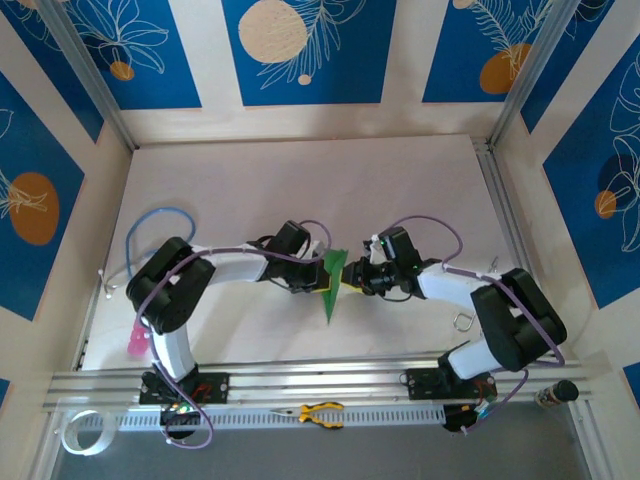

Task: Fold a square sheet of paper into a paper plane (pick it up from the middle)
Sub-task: Move a paper plane to the center of the table.

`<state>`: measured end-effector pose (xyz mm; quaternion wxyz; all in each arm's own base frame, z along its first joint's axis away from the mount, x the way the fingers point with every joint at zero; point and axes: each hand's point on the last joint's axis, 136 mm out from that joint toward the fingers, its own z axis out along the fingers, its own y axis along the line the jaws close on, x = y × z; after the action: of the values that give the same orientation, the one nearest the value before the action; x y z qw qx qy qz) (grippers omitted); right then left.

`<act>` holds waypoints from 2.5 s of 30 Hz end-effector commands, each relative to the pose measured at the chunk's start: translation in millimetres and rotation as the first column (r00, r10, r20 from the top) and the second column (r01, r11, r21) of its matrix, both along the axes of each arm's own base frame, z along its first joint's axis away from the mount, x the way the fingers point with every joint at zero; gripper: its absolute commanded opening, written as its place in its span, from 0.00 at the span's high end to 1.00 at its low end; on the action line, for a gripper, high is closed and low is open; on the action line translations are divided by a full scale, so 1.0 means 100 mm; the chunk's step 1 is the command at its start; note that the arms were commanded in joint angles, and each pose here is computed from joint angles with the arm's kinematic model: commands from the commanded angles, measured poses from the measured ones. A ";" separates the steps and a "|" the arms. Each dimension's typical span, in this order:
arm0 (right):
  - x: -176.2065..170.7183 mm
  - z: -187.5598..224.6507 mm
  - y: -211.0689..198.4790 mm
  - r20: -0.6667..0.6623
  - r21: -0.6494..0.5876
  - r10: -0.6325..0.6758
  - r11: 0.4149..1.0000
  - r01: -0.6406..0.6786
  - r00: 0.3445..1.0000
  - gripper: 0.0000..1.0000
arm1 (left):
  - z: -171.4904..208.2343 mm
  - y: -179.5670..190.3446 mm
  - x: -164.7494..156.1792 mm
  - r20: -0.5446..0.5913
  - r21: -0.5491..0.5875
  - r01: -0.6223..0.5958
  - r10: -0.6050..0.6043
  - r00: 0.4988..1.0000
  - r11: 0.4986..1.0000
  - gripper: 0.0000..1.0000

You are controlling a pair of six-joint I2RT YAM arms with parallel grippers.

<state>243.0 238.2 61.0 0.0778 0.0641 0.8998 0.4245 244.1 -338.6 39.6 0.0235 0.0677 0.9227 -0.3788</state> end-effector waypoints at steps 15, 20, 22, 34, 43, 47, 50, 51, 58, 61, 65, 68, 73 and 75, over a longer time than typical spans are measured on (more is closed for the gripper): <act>0.27 0.07 0.08 -0.086 -0.045 -0.083 0.996 0.080 0.993 0.55 | 0.17 0.00 0.01 0.139 0.115 0.056 -0.072 0.988 0.992 0.96; 0.27 -0.03 0.11 -0.115 -0.079 -0.068 0.995 0.059 0.991 0.55 | 0.18 -0.01 0.01 0.141 0.114 0.057 -0.073 0.987 0.992 0.96; 0.27 -0.07 0.13 -0.125 -0.079 -0.050 0.996 0.040 0.991 0.55 | 0.17 0.00 0.01 0.141 0.115 0.057 -0.073 0.987 0.992 0.96; 0.19 -0.20 0.01 -0.151 -0.137 -0.059 0.990 0.038 0.987 0.75 | 0.14 0.03 0.01 0.139 0.137 0.047 -0.066 0.988 0.989 0.94; 0.19 -0.15 0.06 -0.150 -0.102 -0.046 0.994 0.031 0.988 0.96 | 0.25 0.03 0.05 0.162 0.128 0.035 -0.056 0.985 0.991 0.78; 0.20 -0.12 0.07 -0.154 -0.092 -0.050 0.995 0.037 0.987 0.98 | 0.37 0.07 0.08 0.198 0.135 0.015 -0.042 0.979 0.991 0.70; 0.20 -0.11 0.07 -0.160 -0.091 -0.056 0.995 0.042 0.986 0.98 | 0.46 0.11 0.09 0.229 0.130 -0.002 -0.028 0.973 0.992 0.66; 0.21 -0.11 0.08 -0.160 -0.091 -0.056 0.995 0.042 0.986 0.98 | 0.48 0.13 0.09 0.241 0.125 -0.012 -0.018 0.970 0.992 0.65; 0.21 -0.09 0.09 -0.158 -0.086 -0.053 0.995 0.040 0.986 0.98 | 0.41 0.23 0.02 0.212 0.144 -0.043 0.011 0.977 0.989 0.56; 0.21 -0.09 0.09 -0.159 -0.086 -0.052 0.996 0.038 0.986 0.98 | 0.31 0.21 -0.07 0.154 0.130 -0.031 0.010 0.988 0.991 0.56; 0.21 -0.10 0.10 -0.161 -0.088 -0.049 0.996 0.035 0.986 0.98 | 0.27 0.16 -0.15 0.108 0.086 -0.020 0.011 0.994 0.996 0.56; 0.22 -0.10 0.11 -0.163 -0.085 -0.047 0.996 0.034 0.986 0.98 | 0.22 0.15 -0.18 0.087 0.091 -0.013 0.005 0.996 0.996 0.56; 0.22 -0.10 0.11 -0.162 -0.085 -0.047 0.996 0.033 0.986 0.99 | 0.17 0.11 -0.21 0.060 0.085 0.009 -0.014 0.998 0.996 0.59; 0.22 -0.11 0.12 -0.161 -0.082 -0.044 0.996 0.031 0.986 0.99 | 0.14 0.11 -0.22 0.056 0.100 0.013 -0.018 0.998 0.995 0.60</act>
<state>262.7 244.9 41.4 0.0156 0.1157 0.9233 0.3659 227.5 -320.2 54.6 0.0565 0.0782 0.9414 -0.3232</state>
